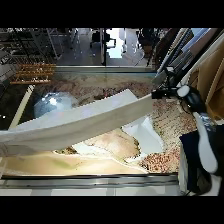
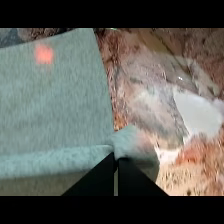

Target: Fold the clothes and pants, and hang the long-sleeved shirts on hangers.

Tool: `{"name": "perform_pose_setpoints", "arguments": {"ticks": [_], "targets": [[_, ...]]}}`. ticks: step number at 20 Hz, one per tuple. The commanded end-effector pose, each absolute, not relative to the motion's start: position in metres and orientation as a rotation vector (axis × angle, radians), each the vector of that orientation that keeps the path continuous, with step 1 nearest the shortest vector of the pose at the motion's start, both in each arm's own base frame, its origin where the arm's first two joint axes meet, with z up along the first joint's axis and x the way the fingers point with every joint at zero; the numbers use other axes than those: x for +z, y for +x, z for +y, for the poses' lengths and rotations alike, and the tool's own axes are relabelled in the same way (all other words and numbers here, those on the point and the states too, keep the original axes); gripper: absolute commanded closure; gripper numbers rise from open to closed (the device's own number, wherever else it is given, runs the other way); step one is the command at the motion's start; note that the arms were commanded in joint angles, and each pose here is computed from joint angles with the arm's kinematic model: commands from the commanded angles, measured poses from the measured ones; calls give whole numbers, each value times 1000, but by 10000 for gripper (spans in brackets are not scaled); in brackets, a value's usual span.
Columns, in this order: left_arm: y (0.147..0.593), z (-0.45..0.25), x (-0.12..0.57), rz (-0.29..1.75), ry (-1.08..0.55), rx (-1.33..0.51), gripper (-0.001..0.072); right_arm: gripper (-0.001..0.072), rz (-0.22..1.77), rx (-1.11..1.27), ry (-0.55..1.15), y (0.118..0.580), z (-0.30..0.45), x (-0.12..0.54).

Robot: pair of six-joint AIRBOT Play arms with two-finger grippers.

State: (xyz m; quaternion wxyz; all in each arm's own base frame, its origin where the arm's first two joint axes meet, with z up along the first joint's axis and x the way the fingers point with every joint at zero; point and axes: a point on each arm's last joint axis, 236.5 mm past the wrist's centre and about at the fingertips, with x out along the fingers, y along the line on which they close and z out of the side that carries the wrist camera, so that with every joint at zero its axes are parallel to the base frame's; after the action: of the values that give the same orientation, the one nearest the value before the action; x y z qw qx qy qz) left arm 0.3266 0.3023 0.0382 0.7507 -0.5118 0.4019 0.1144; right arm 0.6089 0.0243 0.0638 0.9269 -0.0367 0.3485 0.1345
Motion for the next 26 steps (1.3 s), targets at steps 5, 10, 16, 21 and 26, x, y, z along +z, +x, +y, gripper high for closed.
{"name": "perform_pose_setpoints", "arguments": {"ticks": [5,10,16,21,26], "targets": [[343,353,-3,761,-1216,431,650,282,570,253,-85,694,44,40],[338,343,12,740,-1303,348,15,179,895,204,252,638,18,-1],[267,292,-11,1154,-1208,318,44,121,1248,407,791,545,23,-33],[259,266,-18,1247,-1157,314,44,48,1335,449,808,534,60,-65],[281,239,-48,1276,-1127,292,44,33,1246,427,830,565,91,-82]]}}
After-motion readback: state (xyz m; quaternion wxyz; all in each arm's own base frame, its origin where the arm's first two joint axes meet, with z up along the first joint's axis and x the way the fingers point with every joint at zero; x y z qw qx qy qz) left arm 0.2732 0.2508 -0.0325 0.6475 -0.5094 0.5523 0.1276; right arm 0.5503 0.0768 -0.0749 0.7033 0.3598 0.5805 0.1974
